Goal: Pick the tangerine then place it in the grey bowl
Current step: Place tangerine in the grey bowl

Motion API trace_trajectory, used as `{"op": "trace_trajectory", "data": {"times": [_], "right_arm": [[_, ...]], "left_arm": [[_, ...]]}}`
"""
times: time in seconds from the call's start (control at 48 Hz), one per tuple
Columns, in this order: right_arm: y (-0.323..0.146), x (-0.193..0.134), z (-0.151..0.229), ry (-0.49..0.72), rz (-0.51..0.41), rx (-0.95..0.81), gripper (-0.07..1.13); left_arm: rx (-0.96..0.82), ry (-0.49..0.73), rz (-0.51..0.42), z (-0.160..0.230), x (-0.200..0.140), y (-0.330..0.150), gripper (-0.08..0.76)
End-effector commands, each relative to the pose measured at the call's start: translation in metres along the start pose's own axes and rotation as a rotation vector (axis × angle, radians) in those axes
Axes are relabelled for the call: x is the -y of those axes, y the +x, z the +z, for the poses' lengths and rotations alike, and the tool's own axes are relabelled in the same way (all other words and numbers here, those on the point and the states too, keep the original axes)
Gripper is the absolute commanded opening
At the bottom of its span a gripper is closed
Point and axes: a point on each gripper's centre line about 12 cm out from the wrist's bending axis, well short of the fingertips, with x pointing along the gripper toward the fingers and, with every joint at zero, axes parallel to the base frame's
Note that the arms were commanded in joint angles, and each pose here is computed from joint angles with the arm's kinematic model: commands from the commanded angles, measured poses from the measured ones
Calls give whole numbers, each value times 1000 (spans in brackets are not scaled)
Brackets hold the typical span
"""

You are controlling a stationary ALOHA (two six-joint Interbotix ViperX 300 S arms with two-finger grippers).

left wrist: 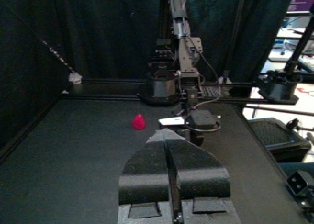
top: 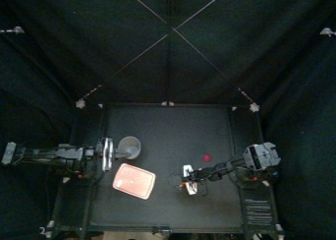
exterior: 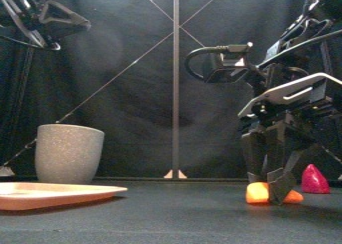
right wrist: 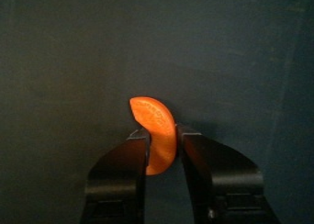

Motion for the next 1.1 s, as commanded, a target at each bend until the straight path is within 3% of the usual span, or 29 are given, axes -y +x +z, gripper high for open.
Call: {"op": "trace_trajectory", "data": {"times": [0.021, 0.188, 0.375, 0.771, 0.896, 1.104], "right_arm": [[-3, 2, 7, -2, -4, 21, 470], [-11, 3, 25, -15, -11, 71, 469], [-43, 25, 78, -57, -75, 233, 469], [-85, 122, 167, -49, -266, 688, 470], [-83, 152, 184, -23, -299, 827, 470], [-62, 185, 204, 26, -326, 913, 472]], "left_arm": [[17, -2, -3, 5, 1, 1, 17], [17, -3, -3, 5, 1, 1, 17], [21, 5, -2, 7, 0, 1, 17], [77, 18, -5, 14, 1, -6, 17], [78, 24, -5, 14, 1, -6, 17], [81, 33, -7, 15, 1, -6, 17]]}}
